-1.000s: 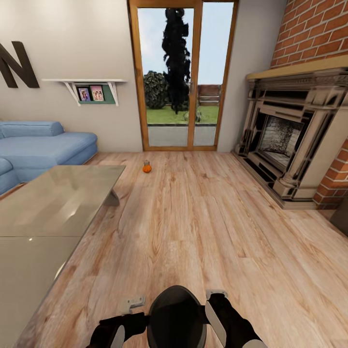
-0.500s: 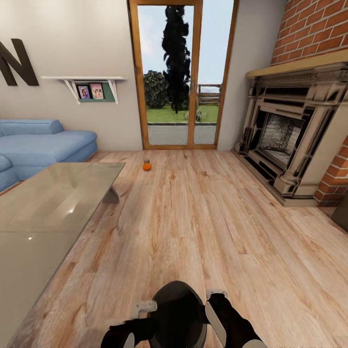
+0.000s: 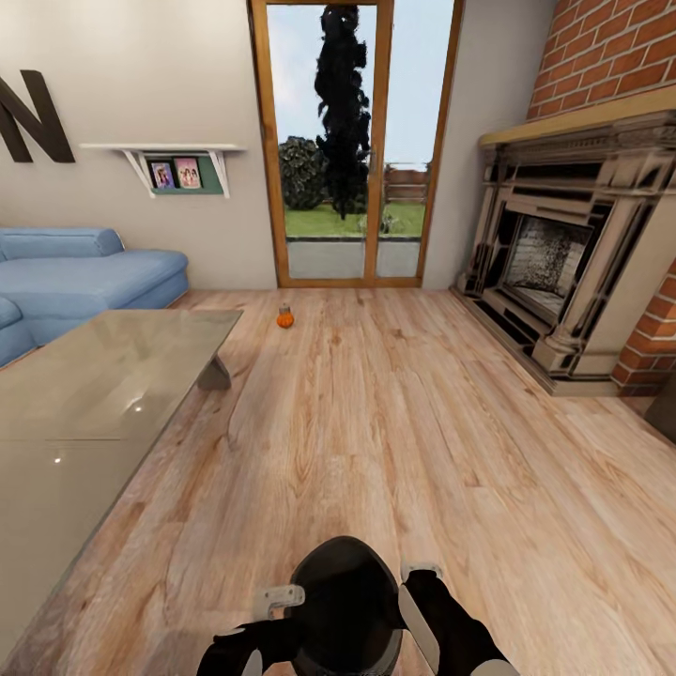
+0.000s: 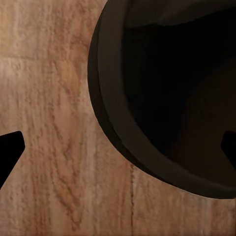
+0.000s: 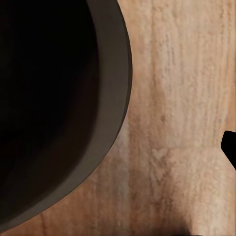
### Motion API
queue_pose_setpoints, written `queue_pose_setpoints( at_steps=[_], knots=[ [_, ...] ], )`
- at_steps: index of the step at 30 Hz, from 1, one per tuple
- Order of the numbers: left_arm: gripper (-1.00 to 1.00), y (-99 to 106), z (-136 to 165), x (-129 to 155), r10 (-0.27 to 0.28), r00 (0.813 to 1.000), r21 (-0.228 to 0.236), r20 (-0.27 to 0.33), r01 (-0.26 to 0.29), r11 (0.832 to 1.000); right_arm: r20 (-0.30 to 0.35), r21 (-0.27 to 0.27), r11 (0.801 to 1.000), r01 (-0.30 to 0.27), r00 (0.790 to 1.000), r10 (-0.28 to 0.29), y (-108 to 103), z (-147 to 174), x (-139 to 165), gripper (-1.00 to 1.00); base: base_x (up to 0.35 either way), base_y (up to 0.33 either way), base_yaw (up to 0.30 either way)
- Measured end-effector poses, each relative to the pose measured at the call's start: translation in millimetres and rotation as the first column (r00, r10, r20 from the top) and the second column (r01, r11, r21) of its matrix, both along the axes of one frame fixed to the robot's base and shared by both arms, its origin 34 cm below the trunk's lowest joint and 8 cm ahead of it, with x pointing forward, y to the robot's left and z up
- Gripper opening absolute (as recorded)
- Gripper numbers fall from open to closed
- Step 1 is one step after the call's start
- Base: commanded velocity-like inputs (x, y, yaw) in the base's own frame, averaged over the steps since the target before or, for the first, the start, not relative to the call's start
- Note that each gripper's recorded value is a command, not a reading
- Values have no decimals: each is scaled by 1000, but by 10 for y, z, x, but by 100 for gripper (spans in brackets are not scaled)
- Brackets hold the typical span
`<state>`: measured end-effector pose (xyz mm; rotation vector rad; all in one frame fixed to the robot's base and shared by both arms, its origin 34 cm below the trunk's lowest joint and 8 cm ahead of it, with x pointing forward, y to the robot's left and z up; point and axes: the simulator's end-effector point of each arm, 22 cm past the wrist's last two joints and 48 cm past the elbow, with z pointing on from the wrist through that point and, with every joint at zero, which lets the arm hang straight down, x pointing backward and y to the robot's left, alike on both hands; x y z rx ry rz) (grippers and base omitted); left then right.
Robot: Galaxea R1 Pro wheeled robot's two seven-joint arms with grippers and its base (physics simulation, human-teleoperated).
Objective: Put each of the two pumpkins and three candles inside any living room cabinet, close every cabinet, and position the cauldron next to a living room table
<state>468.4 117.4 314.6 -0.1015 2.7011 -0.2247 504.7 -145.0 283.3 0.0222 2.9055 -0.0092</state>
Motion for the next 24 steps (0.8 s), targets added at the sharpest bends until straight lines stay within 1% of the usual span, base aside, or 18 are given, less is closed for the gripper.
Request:
queue_pose_setpoints(
  at_steps=[9,20,24],
  knots=[
    [100,2,-127,-18,4,1000,-1,9,-3,1000,1,-1,1000,0,1000,0,-1,-135,-35,100,0,0,0],
    [100,1,-122,-8,6,1000,-3,14,-6,1000,2,-1,1000,0,1000,0,-1,-134,-32,100,0,0,0],
    [100,0,-123,-9,6,1000,-3,13,-6,1000,3,-1,1000,0,1000,0,-1,-134,-31,100,137,-3,0]
  ],
)
